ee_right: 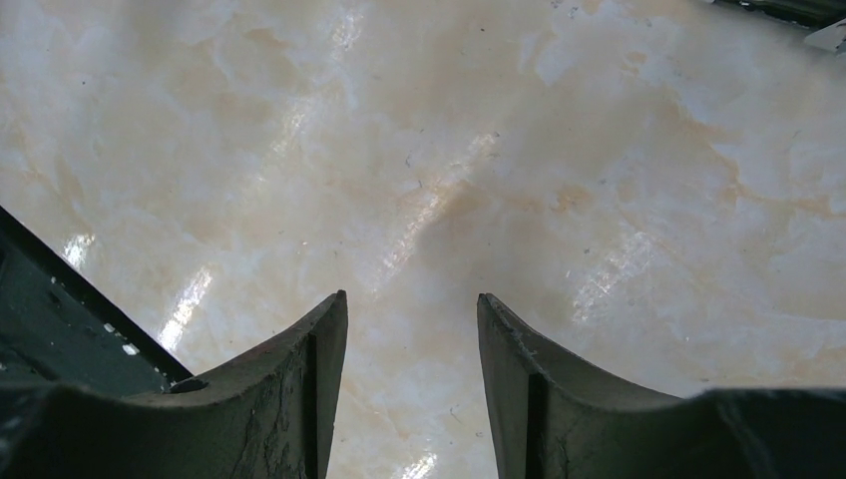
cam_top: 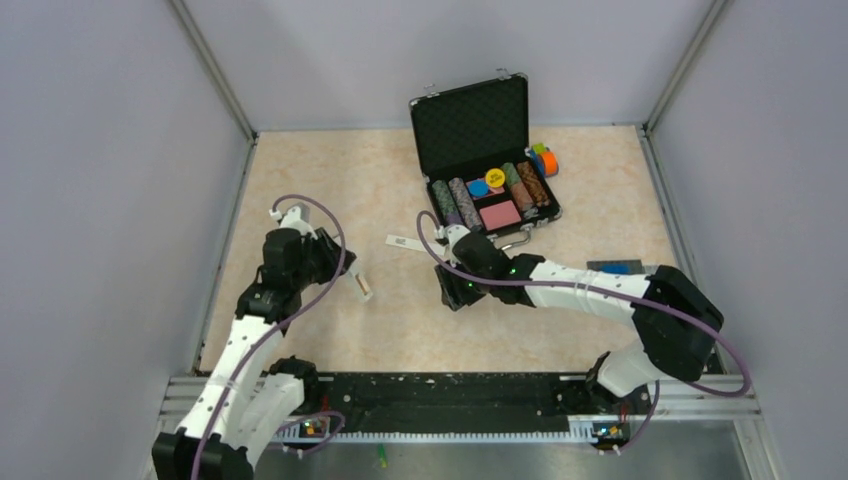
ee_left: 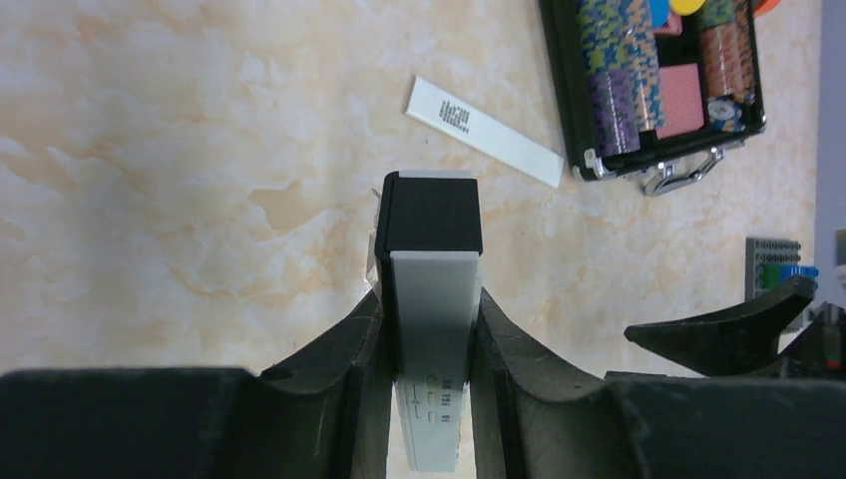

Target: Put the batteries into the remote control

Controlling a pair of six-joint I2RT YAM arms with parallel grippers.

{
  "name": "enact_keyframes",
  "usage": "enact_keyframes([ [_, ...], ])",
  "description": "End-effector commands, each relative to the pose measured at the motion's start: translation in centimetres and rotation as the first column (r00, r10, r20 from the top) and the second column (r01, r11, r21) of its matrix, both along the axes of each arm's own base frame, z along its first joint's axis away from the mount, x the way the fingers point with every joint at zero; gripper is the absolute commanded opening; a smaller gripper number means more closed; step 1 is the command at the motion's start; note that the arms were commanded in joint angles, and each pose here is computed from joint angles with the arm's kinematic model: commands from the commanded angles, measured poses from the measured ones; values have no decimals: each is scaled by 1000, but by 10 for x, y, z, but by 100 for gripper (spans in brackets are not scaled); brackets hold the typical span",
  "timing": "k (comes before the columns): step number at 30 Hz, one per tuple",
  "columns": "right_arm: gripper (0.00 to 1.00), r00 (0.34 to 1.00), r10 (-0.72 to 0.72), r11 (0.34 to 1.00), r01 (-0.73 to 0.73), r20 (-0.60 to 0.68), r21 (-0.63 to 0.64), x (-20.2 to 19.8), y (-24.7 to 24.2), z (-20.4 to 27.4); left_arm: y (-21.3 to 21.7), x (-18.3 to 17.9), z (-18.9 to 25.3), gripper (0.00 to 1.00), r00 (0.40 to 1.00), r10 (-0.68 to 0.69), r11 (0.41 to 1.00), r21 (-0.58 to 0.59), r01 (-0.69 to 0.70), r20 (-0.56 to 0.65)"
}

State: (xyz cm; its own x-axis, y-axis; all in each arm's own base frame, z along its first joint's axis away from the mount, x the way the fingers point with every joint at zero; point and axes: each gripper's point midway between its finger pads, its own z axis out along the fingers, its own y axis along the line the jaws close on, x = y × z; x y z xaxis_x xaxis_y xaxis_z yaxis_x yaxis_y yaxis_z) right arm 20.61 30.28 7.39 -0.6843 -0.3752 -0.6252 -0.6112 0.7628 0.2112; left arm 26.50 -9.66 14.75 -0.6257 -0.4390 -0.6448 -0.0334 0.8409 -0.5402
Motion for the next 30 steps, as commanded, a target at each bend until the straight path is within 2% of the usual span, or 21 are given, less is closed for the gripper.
enact_keyframes([
  [1,50,1000,-11,999,11,-8,38,2,15,2,18,-3,18,0,992,70,996,51,-76,106],
  [11,50,995,-7,1000,5,-99,-14,-25,24,1,45,-25,59,0,948,212,974,30,-225,239],
  [15,50,986,50,999,-48,-159,15,-53,39,3,50,-32,83,0,927,230,969,21,-247,297],
  [22,50,959,193,981,-185,-208,57,-120,98,22,61,-40,133,0,895,231,960,62,-274,382],
  [26,50,949,197,975,-215,-246,-49,-161,132,7,79,-47,159,0,870,287,932,94,-351,401],
  [30,47,943,133,981,-170,-304,-99,-204,156,-6,103,-61,184,0,805,393,879,74,-471,443],
])
